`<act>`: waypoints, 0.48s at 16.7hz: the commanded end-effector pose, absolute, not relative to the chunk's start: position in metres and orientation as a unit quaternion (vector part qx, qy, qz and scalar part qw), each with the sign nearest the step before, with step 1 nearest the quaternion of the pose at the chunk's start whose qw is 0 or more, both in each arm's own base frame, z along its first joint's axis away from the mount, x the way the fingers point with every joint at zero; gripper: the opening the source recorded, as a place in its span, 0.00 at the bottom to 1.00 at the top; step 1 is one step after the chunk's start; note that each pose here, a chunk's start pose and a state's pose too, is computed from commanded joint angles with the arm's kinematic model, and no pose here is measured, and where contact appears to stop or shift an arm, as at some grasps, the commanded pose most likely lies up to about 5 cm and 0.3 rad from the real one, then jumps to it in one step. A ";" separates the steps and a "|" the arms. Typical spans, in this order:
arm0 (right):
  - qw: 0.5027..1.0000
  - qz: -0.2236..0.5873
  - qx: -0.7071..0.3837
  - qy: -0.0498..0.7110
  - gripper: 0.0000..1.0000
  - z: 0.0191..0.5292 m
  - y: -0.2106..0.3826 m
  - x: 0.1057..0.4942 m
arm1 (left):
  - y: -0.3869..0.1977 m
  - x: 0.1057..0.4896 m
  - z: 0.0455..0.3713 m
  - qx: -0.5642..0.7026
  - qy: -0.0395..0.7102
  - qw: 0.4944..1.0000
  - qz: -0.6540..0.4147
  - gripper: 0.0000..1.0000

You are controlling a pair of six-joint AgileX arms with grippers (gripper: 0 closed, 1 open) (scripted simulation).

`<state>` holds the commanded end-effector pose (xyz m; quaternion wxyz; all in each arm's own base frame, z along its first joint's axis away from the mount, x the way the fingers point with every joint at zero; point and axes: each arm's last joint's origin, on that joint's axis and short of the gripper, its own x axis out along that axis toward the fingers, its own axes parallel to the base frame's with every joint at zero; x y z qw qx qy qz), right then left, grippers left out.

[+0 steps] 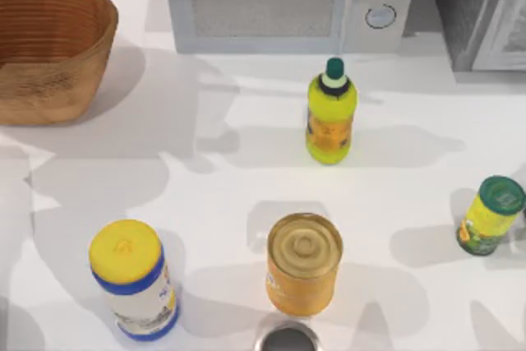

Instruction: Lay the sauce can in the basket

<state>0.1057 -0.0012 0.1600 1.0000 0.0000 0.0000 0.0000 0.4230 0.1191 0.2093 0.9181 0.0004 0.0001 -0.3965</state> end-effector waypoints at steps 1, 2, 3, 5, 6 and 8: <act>1.000 0.000 0.000 0.000 1.00 0.160 -0.001 0.106 | 0.119 0.423 0.209 0.000 0.000 0.918 -0.396 0.08; 1.000 0.000 0.000 0.000 1.00 0.160 -0.001 0.106 | 0.119 0.423 0.209 0.000 0.000 0.918 -0.396 0.15; 1.000 0.000 0.000 0.000 1.00 0.160 -0.001 0.106 | 0.119 0.423 0.209 0.000 0.000 0.918 -0.396 0.23; 1.000 0.000 0.000 0.000 1.00 0.160 -0.001 0.106 | 0.119 0.423 0.209 0.000 0.000 0.918 -0.396 0.38; 1.000 0.000 0.000 0.000 1.00 0.160 -0.001 0.106 | 0.119 0.423 0.209 0.000 0.000 0.918 -0.396 0.45; 1.000 0.000 0.000 0.000 1.00 0.160 -0.001 0.106 | 0.119 0.423 0.209 0.000 0.000 0.918 -0.396 0.60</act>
